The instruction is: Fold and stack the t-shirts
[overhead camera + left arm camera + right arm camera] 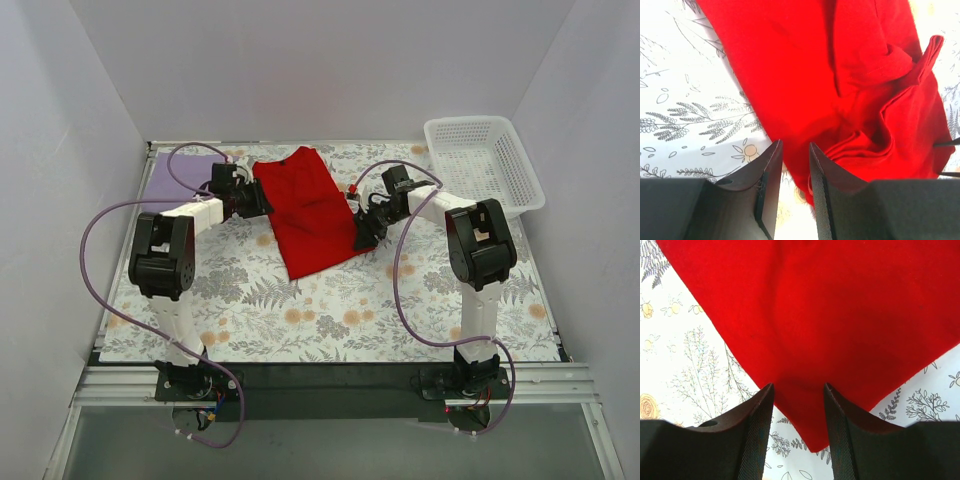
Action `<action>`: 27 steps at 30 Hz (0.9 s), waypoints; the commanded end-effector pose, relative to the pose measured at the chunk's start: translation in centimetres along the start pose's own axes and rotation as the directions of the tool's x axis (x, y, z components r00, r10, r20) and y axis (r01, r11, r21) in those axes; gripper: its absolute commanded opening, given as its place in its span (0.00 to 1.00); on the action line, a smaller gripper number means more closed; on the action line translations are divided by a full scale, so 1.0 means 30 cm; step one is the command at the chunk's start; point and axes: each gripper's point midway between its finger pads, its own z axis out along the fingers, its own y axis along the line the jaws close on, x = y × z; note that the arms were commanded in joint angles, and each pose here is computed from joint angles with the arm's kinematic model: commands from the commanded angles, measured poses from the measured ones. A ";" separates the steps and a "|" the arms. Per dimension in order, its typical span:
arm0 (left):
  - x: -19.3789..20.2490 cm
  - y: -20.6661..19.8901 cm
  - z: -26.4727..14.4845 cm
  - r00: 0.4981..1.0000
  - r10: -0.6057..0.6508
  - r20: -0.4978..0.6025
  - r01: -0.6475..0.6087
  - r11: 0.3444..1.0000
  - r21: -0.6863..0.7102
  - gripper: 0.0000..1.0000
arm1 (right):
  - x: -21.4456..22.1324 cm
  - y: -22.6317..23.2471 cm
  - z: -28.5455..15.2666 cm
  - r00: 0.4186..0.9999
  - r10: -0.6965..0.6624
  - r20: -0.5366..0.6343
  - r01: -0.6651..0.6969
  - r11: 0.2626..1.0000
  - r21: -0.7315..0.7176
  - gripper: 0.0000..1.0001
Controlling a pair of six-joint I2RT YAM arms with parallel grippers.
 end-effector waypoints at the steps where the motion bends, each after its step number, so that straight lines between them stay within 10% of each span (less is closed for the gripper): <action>1: -0.060 -0.037 -0.069 0.997 0.021 0.072 -0.022 1.000 0.016 0.27 | 0.004 0.005 -0.013 1.000 -0.012 -0.014 0.012 1.000 0.016 0.51; 8: -0.060 -0.119 -0.274 0.957 0.192 0.220 -0.192 0.981 -0.019 0.41 | -0.049 0.073 -0.105 0.985 -0.172 0.018 0.173 0.985 -0.016 0.56; 16: 0.231 -0.351 -0.432 0.557 0.750 0.357 -0.809 0.587 0.028 0.60 | 0.037 0.142 -0.168 0.690 -0.722 -0.047 0.722 0.691 -0.019 0.98; 20: 0.371 -0.387 -0.462 0.414 0.802 0.431 -0.904 0.418 0.090 0.60 | 0.082 0.103 -0.127 0.591 -0.796 -0.135 0.795 0.602 -0.073 0.98; 27: 0.488 -0.385 -0.347 0.395 0.862 0.318 -0.918 0.363 0.156 0.57 | 0.043 0.002 -0.051 0.606 -0.767 -0.212 0.777 0.628 -0.046 0.79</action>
